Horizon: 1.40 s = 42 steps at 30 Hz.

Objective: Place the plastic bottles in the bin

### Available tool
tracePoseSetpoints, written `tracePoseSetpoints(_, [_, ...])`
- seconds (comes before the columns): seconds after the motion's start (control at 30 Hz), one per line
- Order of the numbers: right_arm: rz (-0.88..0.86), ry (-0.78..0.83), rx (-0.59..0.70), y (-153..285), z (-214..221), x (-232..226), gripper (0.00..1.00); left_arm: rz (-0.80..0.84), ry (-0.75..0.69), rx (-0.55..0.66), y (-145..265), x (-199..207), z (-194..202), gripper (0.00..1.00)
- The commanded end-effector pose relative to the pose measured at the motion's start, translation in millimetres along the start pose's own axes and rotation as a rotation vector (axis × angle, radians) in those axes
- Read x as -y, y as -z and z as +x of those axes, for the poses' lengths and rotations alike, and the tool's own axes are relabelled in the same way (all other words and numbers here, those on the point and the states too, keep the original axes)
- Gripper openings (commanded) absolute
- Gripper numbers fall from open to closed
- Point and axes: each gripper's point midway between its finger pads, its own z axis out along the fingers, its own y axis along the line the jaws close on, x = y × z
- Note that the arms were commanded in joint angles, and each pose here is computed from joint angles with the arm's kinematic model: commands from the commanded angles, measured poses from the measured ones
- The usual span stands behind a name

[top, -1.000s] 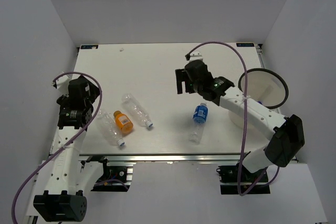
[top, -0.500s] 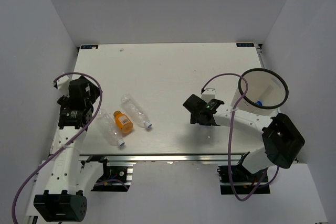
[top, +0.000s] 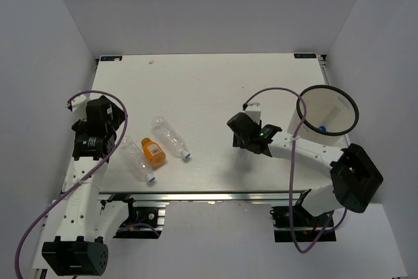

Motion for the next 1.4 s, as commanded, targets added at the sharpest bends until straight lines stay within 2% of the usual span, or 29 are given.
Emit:
tracePoseSetpoints(0.0, [-0.132, -0.001, 0.343, 65, -120, -28, 0.30, 0.021, 0.001, 0.008, 8, 2, -6, 0.98])
tracePoseSetpoints(0.13, [-0.167, 0.013, 0.614, 149, -204, -15, 0.29, 0.009, -0.011, -0.010, 8, -2, -1, 0.98])
tracePoseSetpoints(0.23, [-0.021, -0.040, 0.781, 208, -249, 36, 0.29, 0.003, -0.013, -0.012, 10, -4, -1, 0.98])
tracePoseSetpoints(0.3, [0.114, -0.093, 0.836, 233, -258, 79, 0.33, 0.005, -0.021, -0.014, 11, -5, 0, 0.98])
tracePoseSetpoints(0.43, [0.321, -0.231, 0.889, 262, -250, 163, 0.30, 0.006, -0.028, -0.021, 13, -8, 3, 0.98])
tracePoseSetpoints(0.53, [0.488, -0.291, 0.900, 270, -238, 206, 0.32, 0.019, -0.038, -0.034, 13, -6, 6, 0.98])
tracePoseSetpoints(0.63, [0.649, -0.277, 0.843, 256, -228, 232, 0.34, 0.052, -0.034, -0.048, 12, 1, 9, 0.98])
tracePoseSetpoints(0.77, [0.732, -0.222, 0.731, 224, -223, 245, 0.42, 0.058, -0.032, -0.072, 8, 4, 15, 0.98])
tracePoseSetpoints(0.8, [0.739, -0.276, 0.734, 226, -225, 249, 0.47, 0.052, -0.036, -0.079, 8, 3, 16, 0.98])
tracePoseSetpoints(0.83, [0.761, -0.250, 0.681, 217, -218, 249, 0.50, 0.049, -0.039, -0.085, 7, 3, 18, 0.98])
tracePoseSetpoints(0.87, [0.761, -0.260, 0.680, 217, -219, 249, 0.54, 0.048, -0.044, -0.092, 6, 2, 20, 0.98])
tracePoseSetpoints(0.9, [0.763, -0.246, 0.673, 215, -219, 249, 0.65, 0.049, -0.048, -0.101, 5, 3, 22, 0.98])
tracePoseSetpoints(0.97, [0.774, -0.230, 0.653, 212, -217, 249, 0.74, 0.045, -0.042, -0.108, 3, 1, 26, 0.98])
tracePoseSetpoints(1.03, [0.770, -0.258, 0.660, 215, -216, 250, 0.88, 0.054, -0.042, -0.116, 1, 3, 30, 0.98])
tracePoseSetpoints(1.37, [0.621, -0.278, 0.711, 225, -222, 238, 0.89, 0.099, -0.028, -0.182, -9, 14, 49, 0.98])
